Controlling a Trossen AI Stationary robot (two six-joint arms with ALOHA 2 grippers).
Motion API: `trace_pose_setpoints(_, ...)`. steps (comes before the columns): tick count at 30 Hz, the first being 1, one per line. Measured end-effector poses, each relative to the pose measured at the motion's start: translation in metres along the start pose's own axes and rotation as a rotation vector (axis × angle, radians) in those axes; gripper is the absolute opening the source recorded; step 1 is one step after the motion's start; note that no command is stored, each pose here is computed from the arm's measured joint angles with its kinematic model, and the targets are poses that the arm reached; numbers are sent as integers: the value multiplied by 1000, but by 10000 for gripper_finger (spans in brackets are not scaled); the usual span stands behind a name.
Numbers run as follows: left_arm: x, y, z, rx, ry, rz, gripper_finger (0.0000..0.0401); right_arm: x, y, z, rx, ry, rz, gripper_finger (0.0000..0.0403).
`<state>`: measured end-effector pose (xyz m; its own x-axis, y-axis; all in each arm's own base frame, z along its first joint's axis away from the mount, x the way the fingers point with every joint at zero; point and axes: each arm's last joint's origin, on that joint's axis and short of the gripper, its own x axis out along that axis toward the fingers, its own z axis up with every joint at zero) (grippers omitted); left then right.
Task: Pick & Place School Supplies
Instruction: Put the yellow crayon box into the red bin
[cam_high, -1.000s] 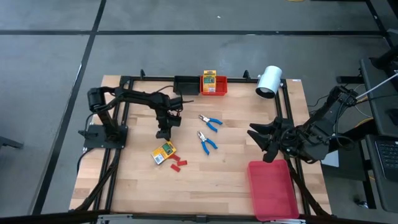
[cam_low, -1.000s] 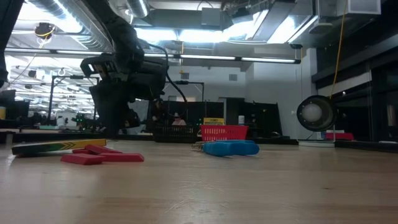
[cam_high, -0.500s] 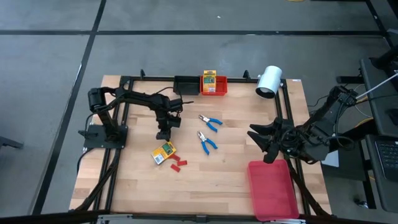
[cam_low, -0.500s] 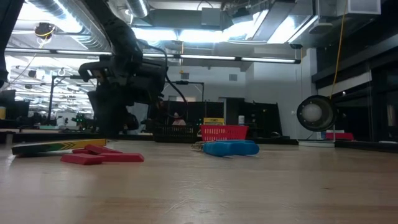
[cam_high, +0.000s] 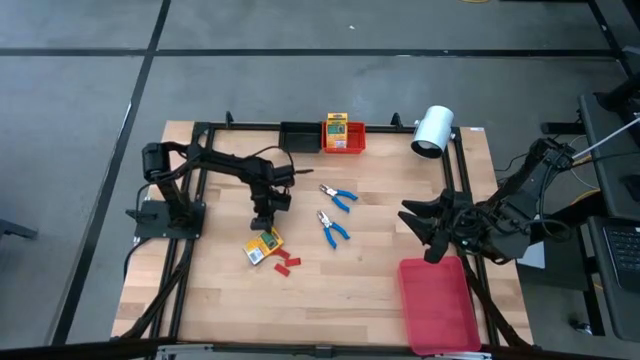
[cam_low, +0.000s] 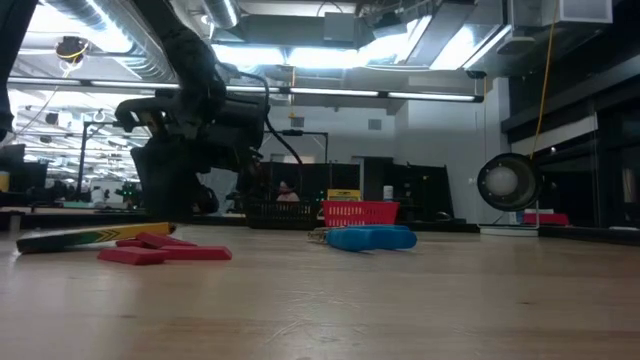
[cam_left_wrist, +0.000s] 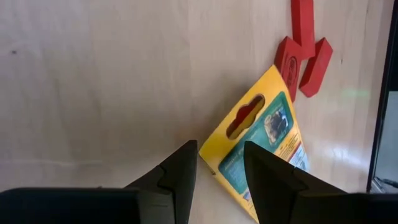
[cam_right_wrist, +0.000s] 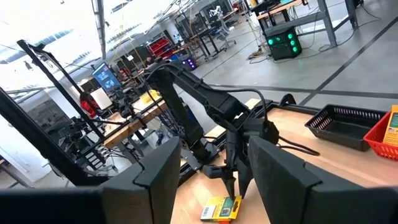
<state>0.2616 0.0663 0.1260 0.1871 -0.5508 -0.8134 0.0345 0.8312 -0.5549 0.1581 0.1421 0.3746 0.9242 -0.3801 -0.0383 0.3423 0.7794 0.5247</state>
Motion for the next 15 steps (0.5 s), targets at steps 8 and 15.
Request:
trace_pose_setpoints(8, 3, -3, 3, -9, -14, 4, 110, 0, 0, 0, 0, 1, 1, 194)
trace_pose_setpoints(15, 3, -4, 2, -37, -4, -23, 14, -1, 0, 0, 0, 5, 6, 194)
